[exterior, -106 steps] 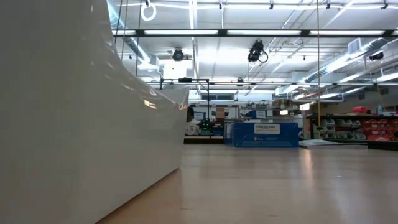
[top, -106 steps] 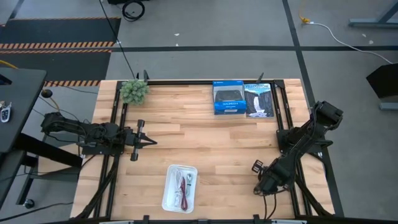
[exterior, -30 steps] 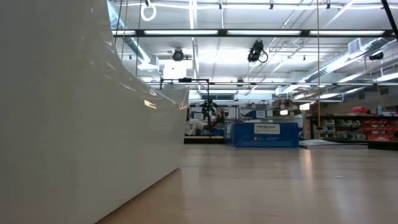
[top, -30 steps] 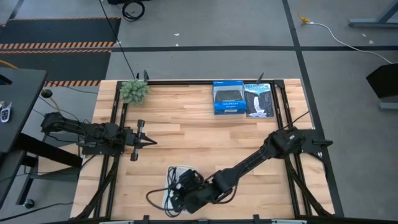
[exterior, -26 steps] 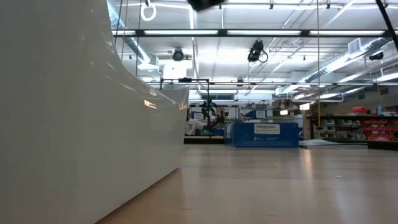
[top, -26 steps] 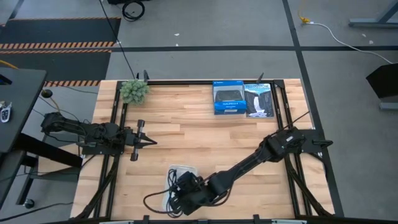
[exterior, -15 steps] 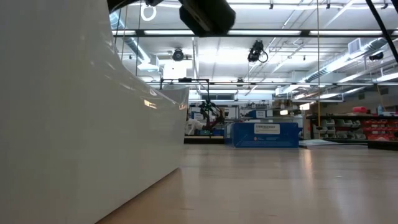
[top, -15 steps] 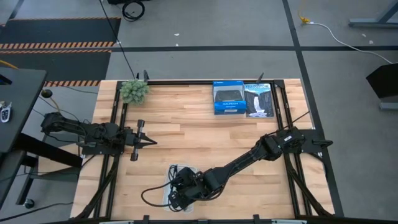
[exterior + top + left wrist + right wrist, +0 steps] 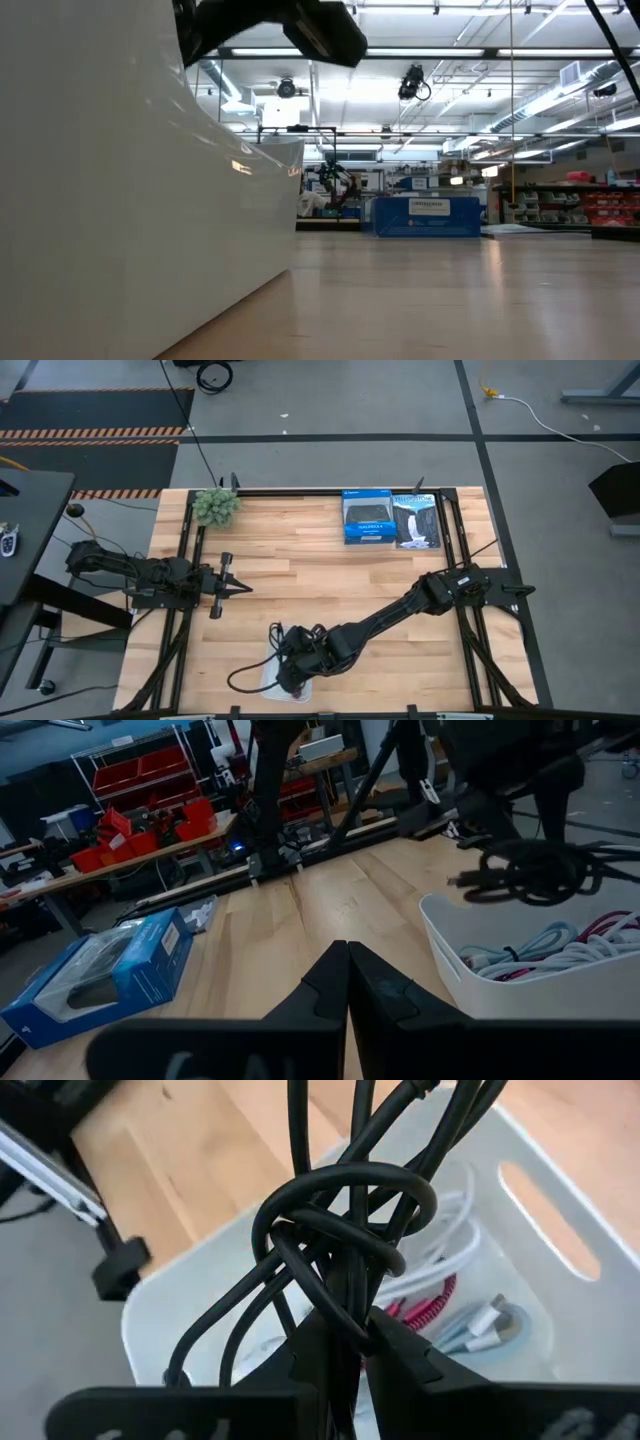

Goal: Pick and place USB-C Cables
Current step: Put the black charger cable into the bin

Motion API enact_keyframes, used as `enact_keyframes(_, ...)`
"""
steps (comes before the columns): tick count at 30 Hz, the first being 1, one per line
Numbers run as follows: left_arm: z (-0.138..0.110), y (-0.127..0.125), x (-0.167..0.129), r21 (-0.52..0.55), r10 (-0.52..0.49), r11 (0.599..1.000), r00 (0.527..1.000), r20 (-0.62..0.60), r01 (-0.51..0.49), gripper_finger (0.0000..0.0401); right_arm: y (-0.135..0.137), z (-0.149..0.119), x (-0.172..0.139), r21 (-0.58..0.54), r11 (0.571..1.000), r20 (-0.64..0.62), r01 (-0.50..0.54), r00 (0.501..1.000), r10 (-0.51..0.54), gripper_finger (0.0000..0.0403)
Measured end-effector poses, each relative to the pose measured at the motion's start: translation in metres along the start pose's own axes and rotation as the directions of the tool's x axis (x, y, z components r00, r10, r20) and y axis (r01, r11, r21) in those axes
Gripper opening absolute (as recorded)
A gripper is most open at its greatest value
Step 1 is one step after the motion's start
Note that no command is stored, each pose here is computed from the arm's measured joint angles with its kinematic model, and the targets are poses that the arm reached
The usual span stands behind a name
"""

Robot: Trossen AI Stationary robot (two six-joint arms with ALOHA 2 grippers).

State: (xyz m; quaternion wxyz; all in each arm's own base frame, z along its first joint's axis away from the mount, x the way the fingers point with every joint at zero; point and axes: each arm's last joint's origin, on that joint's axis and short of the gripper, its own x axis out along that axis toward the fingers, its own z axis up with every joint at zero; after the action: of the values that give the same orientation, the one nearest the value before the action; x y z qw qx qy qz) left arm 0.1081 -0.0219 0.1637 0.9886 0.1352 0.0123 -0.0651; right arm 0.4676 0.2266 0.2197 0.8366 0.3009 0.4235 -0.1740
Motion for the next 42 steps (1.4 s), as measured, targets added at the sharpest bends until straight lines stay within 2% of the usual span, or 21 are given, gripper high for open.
enact_keyframes(4, 0.0, 0.0, 0.0, 0.0, 0.0, 1.0, 1.0, 0.0, 0.0, 0.0011, 0.0, -0.007, 0.008, 0.023, 0.999, -0.043, -0.033, 0.998, 0.034, 0.0054)
enact_keyframes(8, 0.0, 0.0, 0.0, 0.0, 0.0, 1.0, 1.0, -0.001, 0.0, 0.0011, -0.007, -0.016, 0.017, 0.054, 0.999, -0.063, 0.004, 0.998, 0.0, 0.0054)
enact_keyframes(15, 0.0, 0.0, 0.0, 0.0, 0.0, 1.0, 1.0, 0.0, 0.0, 0.0011, -0.02, -0.024, 0.038, 0.129, 0.992, -0.131, 0.005, 0.991, 0.012, 0.0055)
enact_keyframes(24, 0.0, 0.0, 0.0, 0.0, 0.0, 1.0, 1.0, -0.001, 0.0, 0.0011, -0.036, -0.014, 0.052, 0.29, 0.957, -0.235, 0.029, 0.971, 0.042, 0.0059)
enact_keyframes(31, 0.0, 0.0, 0.0, 0.0, 0.0, 1.0, 1.0, 0.0, 0.0, 0.0011, -0.041, -0.007, 0.055, 0.311, 0.95, -0.259, 0.027, 0.964, 0.057, 0.0085)
enact_keyframes(42, 0.0, 0.0, 0.0, 0.0, 0.0, 1.0, 1.0, 0.0, 0.0, 0.0011, -0.039, -0.002, 0.046, 0.267, 0.964, -0.273, 0.014, 0.96, 0.062, 0.0144)
